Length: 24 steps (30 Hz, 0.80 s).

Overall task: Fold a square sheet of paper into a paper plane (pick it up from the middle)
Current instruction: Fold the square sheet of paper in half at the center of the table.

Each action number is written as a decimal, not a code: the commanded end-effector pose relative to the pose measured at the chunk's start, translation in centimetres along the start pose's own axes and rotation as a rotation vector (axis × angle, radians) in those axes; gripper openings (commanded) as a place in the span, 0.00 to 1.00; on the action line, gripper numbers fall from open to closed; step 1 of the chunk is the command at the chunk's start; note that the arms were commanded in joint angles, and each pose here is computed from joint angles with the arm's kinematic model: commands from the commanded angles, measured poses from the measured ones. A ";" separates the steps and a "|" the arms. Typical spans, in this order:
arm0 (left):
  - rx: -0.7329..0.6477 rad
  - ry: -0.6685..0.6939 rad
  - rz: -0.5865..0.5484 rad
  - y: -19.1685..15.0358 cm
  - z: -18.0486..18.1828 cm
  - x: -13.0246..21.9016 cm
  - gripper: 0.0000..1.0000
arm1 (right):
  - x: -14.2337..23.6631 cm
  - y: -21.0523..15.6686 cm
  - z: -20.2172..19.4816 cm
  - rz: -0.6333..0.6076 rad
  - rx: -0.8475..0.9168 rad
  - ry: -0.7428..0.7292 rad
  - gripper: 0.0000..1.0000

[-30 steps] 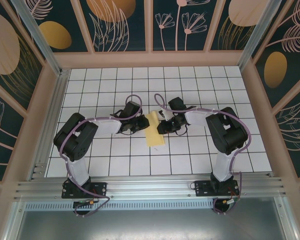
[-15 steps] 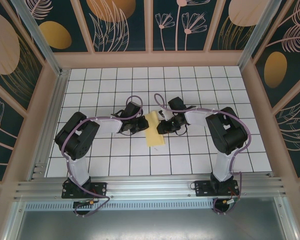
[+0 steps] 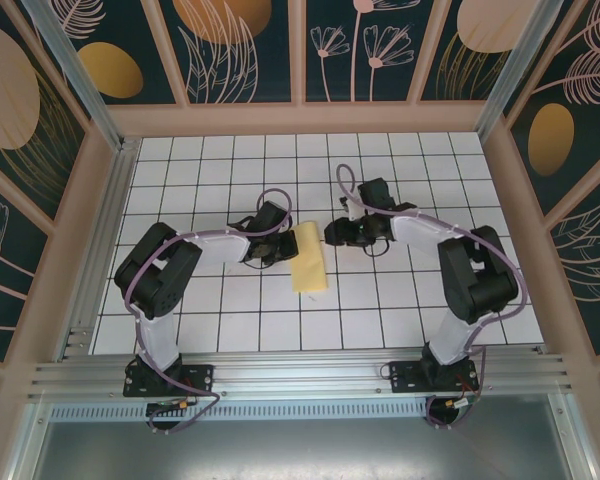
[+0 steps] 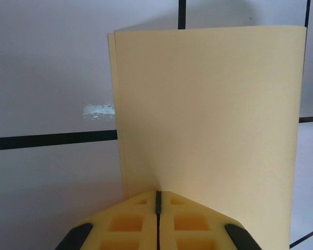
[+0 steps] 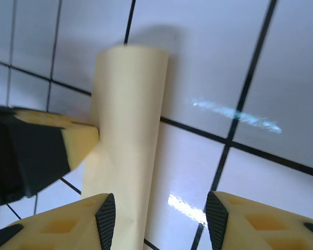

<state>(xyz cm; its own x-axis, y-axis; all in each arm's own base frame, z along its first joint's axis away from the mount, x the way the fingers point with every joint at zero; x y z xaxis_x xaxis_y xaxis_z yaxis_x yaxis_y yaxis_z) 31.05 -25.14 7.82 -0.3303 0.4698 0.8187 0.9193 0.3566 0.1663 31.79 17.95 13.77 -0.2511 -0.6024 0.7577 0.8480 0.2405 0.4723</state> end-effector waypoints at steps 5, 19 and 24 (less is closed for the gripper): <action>0.007 0.174 0.043 -1.4 3.3 -1.6 0.06 | 0.6 -0.2 2.6 -0.015 -0.065 0.021 0.34; 0.014 0.182 0.035 -1.4 3.4 -1.5 0.03 | -5.2 -2.3 3.3 0.147 -0.064 0.079 0.16; 0.013 0.193 0.028 -1.4 3.5 -1.4 0.03 | -5.9 -2.9 2.6 0.176 -0.078 0.041 0.16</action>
<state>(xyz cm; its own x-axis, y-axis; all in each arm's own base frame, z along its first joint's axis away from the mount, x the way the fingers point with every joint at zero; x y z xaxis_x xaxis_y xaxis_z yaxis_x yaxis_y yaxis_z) 31.04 -25.29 7.84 -0.3406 0.4546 0.8230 0.9162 0.3569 0.1821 29.19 22.38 9.33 -0.0791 -0.5912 0.8026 0.9110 0.2840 0.2990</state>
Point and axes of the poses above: each hand's point on the last joint's axis, 136 mm out from that joint toward the fingers, its own x axis back along the fingers, its own z axis along the line the jaws close on, y = z × x, the point moved 8 cm from there along x, back along the fingers, and after that the axes turned 11 degrees about x, right-handed, at the moved point
